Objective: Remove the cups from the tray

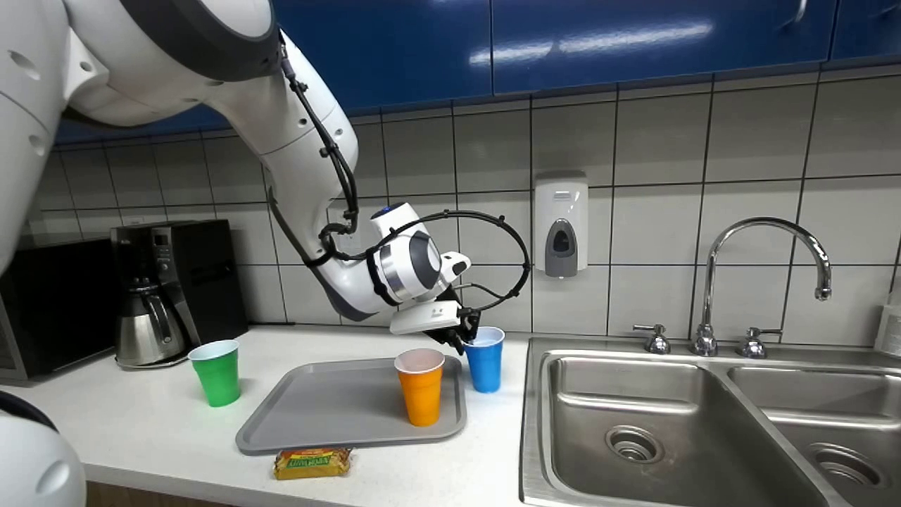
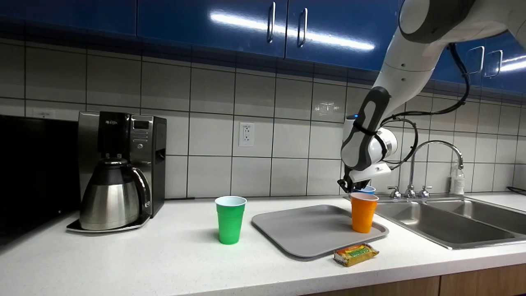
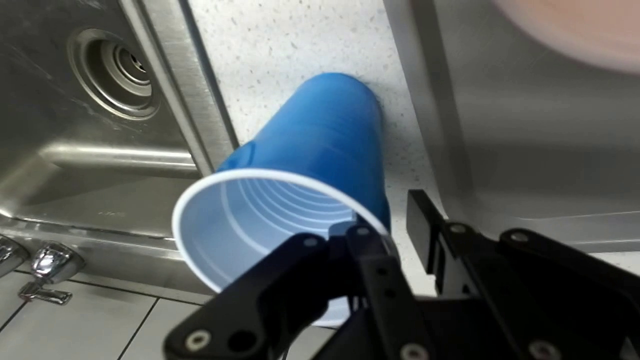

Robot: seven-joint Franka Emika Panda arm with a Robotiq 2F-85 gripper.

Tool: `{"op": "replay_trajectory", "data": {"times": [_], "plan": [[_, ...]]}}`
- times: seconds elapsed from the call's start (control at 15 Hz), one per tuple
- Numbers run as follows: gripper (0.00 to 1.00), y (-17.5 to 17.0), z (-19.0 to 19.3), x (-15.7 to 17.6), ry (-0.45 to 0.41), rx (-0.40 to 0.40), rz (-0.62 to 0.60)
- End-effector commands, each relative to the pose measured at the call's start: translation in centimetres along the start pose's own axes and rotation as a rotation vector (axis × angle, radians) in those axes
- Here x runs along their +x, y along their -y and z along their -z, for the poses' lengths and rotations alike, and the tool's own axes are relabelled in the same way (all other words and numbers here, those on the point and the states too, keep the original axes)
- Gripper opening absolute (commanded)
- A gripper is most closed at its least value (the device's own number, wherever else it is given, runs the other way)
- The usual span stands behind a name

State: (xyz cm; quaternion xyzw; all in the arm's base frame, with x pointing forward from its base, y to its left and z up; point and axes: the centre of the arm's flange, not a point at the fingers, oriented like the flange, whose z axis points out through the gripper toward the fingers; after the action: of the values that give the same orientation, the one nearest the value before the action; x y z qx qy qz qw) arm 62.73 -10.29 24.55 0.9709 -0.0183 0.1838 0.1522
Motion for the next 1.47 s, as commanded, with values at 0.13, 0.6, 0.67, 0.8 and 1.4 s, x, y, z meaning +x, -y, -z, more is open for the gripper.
{"op": "replay_trajectory", "data": {"times": [0.13,0.6,0.67,0.8,1.4], "plan": [[0.72,0.0,0.1,0.2,-0.020,-0.011,0.001],[1.00,0.2,1.0,0.2,-0.039,-0.011,0.003],[1.00,0.2,1.2,0.2,-0.043,-0.012,0.004],[1.00,0.3,1.6,0.2,-0.051,-0.015,0.004],[1.00,0.6,4.5,0.4,-0.080,-0.028,0.007]]}}
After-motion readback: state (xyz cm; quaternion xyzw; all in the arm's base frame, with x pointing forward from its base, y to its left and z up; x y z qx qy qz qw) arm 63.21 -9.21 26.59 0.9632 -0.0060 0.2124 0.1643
